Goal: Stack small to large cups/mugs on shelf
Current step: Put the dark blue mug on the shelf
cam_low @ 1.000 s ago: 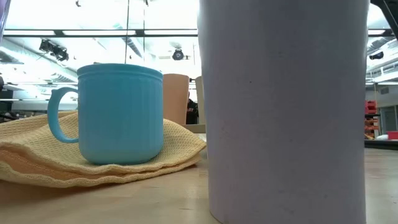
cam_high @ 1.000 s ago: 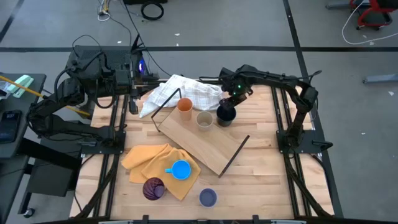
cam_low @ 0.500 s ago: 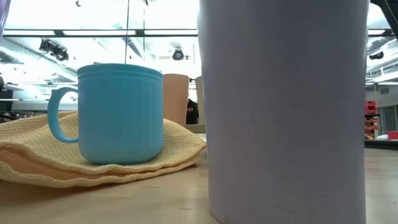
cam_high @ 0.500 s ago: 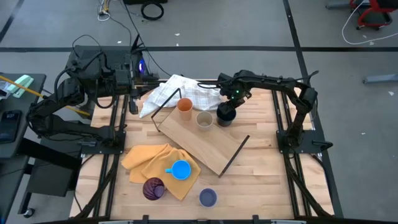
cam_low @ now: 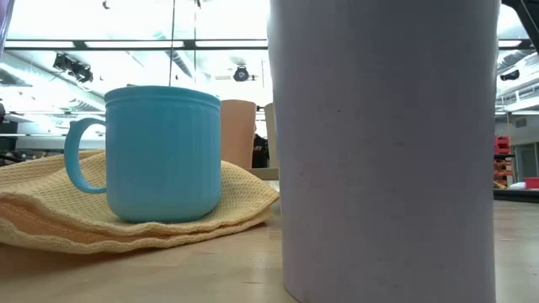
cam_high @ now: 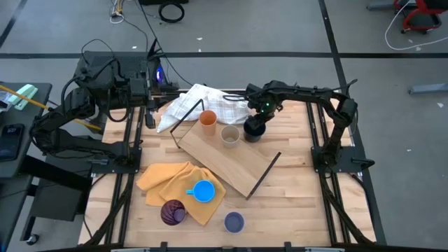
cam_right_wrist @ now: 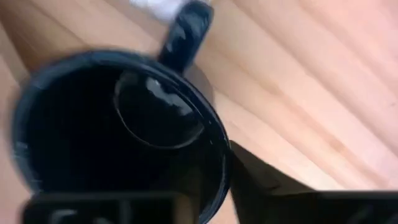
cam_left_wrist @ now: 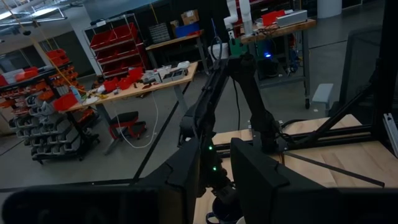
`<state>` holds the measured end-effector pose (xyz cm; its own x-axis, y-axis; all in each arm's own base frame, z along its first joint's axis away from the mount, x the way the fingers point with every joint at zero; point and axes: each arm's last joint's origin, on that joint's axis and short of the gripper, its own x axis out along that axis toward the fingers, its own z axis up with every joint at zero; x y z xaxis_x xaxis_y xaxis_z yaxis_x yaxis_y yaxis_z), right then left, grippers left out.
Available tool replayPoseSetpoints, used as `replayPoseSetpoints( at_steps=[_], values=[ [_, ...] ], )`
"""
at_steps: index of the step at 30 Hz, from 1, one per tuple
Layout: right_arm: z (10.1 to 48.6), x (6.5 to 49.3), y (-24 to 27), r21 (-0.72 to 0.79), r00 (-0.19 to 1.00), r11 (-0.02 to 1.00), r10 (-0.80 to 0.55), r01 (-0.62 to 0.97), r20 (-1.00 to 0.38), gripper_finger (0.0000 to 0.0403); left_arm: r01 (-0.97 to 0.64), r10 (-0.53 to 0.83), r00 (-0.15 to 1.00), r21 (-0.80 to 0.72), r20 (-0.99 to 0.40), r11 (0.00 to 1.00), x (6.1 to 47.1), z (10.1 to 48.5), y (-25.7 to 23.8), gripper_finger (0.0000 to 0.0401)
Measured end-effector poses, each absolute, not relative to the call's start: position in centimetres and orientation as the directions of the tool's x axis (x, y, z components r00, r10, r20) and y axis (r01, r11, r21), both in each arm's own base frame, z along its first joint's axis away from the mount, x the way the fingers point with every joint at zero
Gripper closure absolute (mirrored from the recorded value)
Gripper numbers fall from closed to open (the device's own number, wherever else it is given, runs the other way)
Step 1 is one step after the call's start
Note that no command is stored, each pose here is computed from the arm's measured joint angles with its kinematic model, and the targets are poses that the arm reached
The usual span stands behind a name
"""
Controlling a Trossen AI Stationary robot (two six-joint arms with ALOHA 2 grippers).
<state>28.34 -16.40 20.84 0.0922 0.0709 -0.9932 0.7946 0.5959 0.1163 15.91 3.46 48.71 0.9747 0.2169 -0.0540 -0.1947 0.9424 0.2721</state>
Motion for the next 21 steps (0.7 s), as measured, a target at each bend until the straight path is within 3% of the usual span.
replayPoseSetpoints(
  at_steps=[3, 11, 16, 21],
  values=[
    [20.1, 27.8, -16.0, 0.136, 0.087, 0.608, 0.108, 0.782, -0.99, 0.0384, -0.195, 0.217, 0.975, 0.272, -0.054, 0.942, 15.9, 48.7, 3.5, 0.0303],
    [20.9, 27.5, -16.3, 0.103, 0.091, 0.615, 0.051, 0.782, -0.995, 0.0384, -0.195, 0.217, 0.975, 0.272, -0.054, 0.942, 15.9, 48.7, 3.5, 0.0301],
    [23.7, 26.2, -17.1, 0.103, 0.139, 0.59, -0.016, 0.801, -0.99, 0.0385, -0.195, 0.217, 0.975, 0.272, -0.054, 0.942, 15.9, 48.7, 3.5, 0.03],
    [26.5, 24.0, -15.8, 0.148, 0.168, 0.593, 0.023, 0.791, -0.986, 0.0385, -0.194, 0.217, 0.975, 0.272, -0.054, 0.942, 15.9, 48.7, 3.5, 0.0302]
  ],
)
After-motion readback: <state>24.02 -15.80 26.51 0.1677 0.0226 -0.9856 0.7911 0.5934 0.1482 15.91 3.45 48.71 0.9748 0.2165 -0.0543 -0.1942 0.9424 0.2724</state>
